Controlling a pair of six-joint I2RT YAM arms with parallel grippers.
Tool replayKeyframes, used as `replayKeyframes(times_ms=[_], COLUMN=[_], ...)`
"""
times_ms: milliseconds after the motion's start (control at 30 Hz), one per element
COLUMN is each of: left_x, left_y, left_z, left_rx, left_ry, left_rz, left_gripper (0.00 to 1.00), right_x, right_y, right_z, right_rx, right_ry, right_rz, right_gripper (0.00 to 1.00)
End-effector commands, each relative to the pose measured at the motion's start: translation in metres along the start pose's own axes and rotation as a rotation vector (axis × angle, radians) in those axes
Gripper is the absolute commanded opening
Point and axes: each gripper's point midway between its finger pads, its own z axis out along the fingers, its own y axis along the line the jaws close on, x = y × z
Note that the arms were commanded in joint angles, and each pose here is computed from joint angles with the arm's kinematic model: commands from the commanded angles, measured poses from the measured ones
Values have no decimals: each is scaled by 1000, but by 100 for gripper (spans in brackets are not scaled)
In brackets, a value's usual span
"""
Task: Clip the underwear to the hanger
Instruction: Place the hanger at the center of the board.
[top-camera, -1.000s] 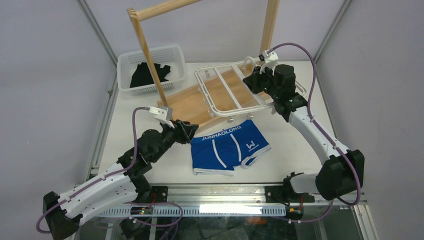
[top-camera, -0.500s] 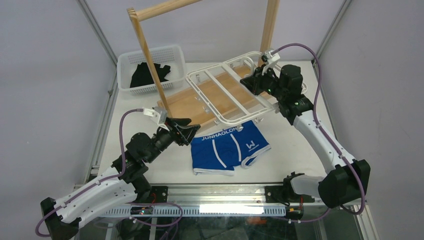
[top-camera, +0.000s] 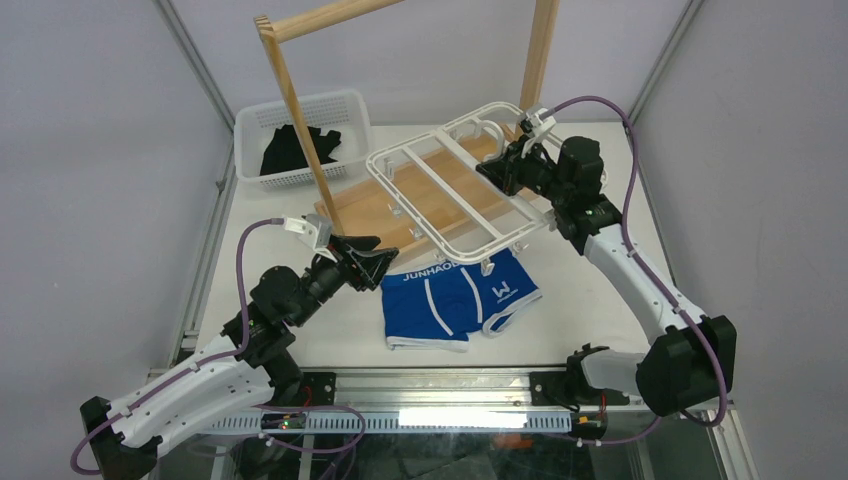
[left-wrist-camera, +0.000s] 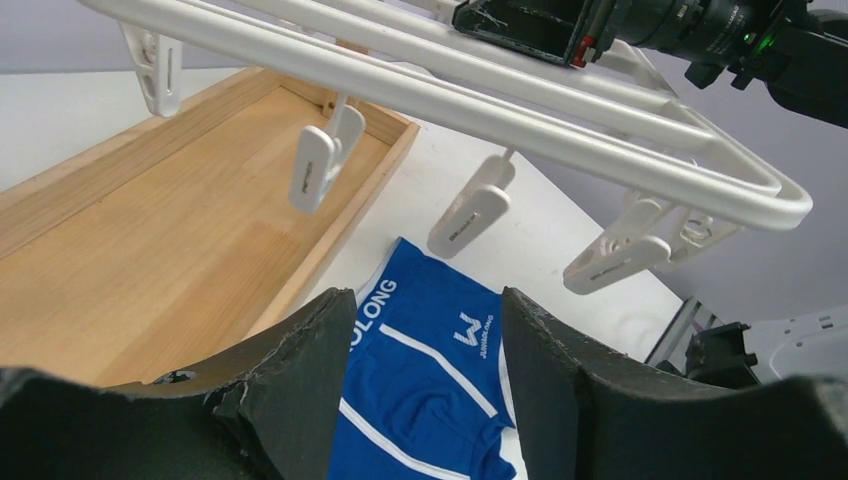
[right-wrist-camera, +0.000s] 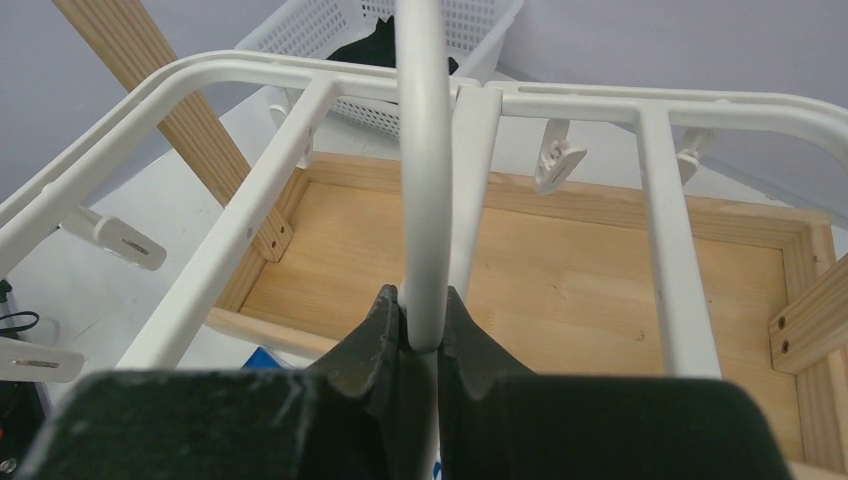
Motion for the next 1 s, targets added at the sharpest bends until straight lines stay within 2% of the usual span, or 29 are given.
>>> replayKeyframes(times_ms=[0, 500, 667, 867, 933, 967], left_x=[-19, -13, -16, -13, -12, -11], left_y=[10, 17, 17, 16, 17, 18], left_z=[-2, -22, -21, -19, -19, -19], left_rx=[-65, -106, -113, -115, -117, -119], left_ry=[-72, -26, -23, -4, 0, 1], left_rz=[-10, -55, -51, -45, -45, -47], left_gripper=[56, 57, 57, 56, 56, 56], right_x=[-54, 5, 31, 72, 89, 98], right_y=[4, -26, -44, -76, -85, -89], right_z=[5, 78, 102, 130, 135, 135], right_rx=[-55, -266, -294, -278, -286, -282], right_ry=[-194, -98, -57, 72, 105, 122], right_rz=[-142, -234, -218, -107, -166, -160], right_gripper=[0, 0, 2, 2, 11, 12])
